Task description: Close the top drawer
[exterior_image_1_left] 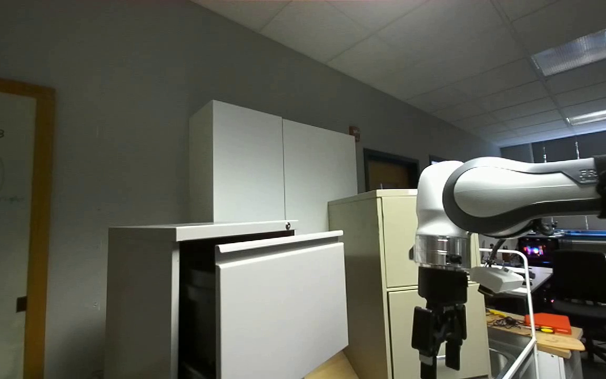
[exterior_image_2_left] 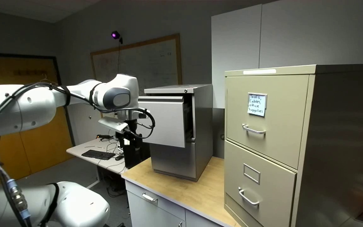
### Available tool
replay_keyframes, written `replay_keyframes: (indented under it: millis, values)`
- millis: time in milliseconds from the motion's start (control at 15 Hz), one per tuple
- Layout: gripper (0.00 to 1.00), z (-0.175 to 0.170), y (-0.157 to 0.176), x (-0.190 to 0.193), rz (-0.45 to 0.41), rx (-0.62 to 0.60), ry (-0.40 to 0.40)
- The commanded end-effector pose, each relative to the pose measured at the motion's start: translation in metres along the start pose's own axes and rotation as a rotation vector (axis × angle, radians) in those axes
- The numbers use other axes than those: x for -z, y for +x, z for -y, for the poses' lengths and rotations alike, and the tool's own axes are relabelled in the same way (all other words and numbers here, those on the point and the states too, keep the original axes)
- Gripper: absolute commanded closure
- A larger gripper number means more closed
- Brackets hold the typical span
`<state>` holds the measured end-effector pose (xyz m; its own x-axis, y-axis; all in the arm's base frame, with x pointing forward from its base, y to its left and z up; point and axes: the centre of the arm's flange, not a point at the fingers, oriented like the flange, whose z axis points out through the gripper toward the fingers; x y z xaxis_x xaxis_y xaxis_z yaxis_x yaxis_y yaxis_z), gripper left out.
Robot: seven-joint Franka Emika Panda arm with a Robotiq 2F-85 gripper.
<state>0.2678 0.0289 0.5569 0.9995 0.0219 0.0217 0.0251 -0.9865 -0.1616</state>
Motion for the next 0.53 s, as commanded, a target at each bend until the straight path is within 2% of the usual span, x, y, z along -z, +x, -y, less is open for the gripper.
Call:
replay_keyframes:
  millis: [0,200,400,467]
  values:
    - [0.0,0.003,0.005,0.002,-0.021,0.003,-0.008]
    - [0.0,0.015,0.022,0.015,-0.126,-0.088,0.023]
    - [0.0,0.028,0.041,0.03,-0.245,-0.119,0.047]
    - [0.25,0.033,0.049,0.035,-0.293,-0.118,0.046]
